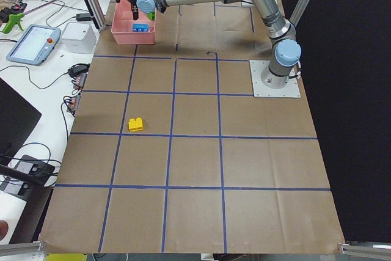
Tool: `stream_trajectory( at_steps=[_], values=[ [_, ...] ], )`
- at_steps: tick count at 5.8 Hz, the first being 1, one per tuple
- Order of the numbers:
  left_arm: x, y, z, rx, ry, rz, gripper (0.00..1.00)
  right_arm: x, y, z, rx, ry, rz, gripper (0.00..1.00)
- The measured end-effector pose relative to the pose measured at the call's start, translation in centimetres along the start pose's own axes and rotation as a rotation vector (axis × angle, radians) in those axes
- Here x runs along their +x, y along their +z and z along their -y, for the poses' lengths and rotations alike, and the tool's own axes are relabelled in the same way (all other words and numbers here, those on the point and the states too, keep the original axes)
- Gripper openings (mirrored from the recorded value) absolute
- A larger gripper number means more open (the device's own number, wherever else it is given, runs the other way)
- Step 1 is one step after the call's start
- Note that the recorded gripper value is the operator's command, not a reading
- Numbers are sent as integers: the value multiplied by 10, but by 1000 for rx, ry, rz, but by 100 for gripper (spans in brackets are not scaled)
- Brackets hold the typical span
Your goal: Put all blocks into box
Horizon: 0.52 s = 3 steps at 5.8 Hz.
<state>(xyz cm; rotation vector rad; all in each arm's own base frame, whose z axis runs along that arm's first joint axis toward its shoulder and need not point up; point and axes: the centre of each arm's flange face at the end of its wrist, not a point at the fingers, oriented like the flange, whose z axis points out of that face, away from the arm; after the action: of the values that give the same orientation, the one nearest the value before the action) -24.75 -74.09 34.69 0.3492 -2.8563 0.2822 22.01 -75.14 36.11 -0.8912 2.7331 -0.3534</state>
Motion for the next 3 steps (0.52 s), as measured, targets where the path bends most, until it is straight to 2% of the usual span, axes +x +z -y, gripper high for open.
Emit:
stream_trajectory(
  at_steps=[1,2,3],
  values=[
    [-12,-19,3,3,24,6,99,24,-19,-19,-27,42,6,100],
    [-42,-49,10,-18,75,38,99,55,-49,-49,-85,102,24,100],
    [-85,-83,13,-56,158,106,100,84,-71,-83,-170,158,-9,99]
  ],
)
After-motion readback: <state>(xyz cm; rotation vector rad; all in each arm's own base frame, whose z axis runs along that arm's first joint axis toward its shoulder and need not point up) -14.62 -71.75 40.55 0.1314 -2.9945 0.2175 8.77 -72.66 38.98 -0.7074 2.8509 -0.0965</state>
